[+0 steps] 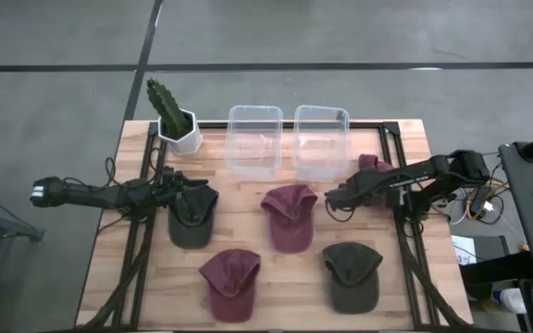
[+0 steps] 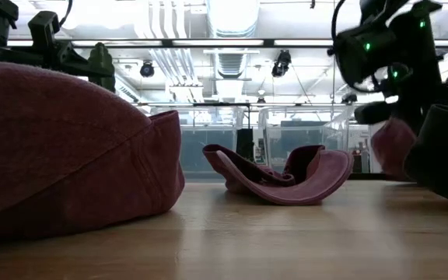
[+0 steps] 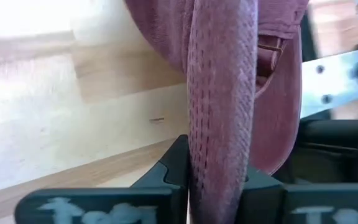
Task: Pick & Place hat
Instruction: Put the right red cap into the right transparent bin
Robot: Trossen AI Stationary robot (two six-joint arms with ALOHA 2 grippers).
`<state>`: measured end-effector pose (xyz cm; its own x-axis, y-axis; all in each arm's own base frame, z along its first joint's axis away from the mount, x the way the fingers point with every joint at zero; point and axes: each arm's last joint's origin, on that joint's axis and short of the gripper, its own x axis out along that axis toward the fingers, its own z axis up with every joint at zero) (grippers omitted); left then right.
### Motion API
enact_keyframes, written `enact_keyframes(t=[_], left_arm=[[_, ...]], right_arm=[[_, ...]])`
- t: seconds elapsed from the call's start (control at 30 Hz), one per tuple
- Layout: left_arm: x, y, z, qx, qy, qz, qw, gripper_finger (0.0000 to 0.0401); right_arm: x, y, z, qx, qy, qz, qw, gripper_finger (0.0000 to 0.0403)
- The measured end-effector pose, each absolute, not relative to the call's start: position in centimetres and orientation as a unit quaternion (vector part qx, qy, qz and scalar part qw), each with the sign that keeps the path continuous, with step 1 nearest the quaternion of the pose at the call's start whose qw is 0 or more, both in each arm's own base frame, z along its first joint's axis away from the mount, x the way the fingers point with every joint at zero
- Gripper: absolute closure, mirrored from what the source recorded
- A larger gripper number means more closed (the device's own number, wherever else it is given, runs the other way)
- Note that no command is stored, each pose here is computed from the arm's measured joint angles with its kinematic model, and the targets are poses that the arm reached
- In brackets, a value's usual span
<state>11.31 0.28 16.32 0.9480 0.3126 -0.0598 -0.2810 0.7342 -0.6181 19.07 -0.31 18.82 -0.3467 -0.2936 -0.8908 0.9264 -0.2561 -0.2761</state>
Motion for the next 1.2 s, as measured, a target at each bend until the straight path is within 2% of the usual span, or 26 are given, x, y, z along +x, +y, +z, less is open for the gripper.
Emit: enact_keyframes(t=[0.3,0.47,0.77,1.2], left_arm=[[11.3,0.3,16.3,-0.328,-0.024,0.159,0.931,0.0246],[11.3,0.3,16.3,-0.328,-0.024,0.159,0.931,0.0246],[11.3,0.3,16.3,-0.328,-0.024,0.160,0.931,0.0246],[11.3,0.3,16.4,-0.329,-0.028,0.158,0.931,0.0246]], right_arm=[[18.7,-0.3,23.2,0.383,0.368,-0.699,0.478,0.0375],[18.5,-0.4,25.6,0.373,0.358,-0.708,0.481,0.0375],[19.7,-0.6,29.2,0.376,0.307,-0.676,0.555,0.0375],[20.3,-0.8,31.8,0.378,0.272,-0.657,0.593,0.0387]])
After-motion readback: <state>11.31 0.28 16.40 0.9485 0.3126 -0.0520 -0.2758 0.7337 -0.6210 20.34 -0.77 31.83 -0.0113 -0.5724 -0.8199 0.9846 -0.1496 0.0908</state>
